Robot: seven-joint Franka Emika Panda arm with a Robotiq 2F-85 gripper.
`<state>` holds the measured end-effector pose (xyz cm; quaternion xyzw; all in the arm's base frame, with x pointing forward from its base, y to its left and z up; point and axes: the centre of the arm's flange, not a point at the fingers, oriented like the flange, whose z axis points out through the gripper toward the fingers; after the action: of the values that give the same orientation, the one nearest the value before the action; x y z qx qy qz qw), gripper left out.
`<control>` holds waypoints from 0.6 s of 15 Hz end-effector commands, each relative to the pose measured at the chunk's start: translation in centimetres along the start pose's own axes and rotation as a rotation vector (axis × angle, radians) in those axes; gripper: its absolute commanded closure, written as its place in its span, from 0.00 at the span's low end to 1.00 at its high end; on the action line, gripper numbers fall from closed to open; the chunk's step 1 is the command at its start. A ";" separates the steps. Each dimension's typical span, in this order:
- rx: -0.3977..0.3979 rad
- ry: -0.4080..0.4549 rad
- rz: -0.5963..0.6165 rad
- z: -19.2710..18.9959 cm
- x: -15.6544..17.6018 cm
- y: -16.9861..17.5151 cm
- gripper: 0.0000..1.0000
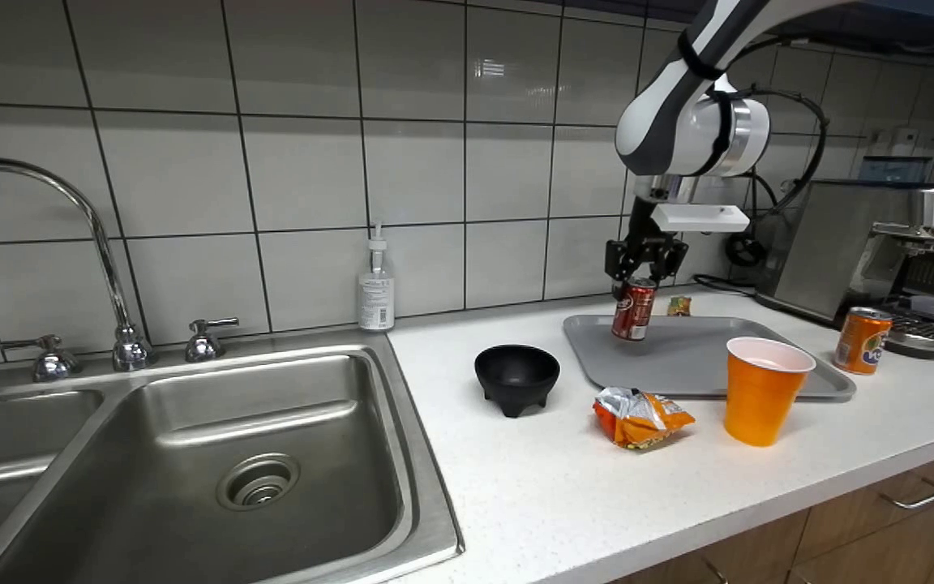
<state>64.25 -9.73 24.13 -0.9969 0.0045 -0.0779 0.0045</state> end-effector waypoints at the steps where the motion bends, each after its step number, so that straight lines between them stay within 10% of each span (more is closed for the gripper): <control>1: 0.027 0.012 -0.039 -1.4 -0.5 -2.6 0.62; 9: 0.049 0.016 -0.136 -1.1 -0.5 -8.8 0.62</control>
<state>64.56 -2.82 23.70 -0.9959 -0.0464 -0.0752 0.0206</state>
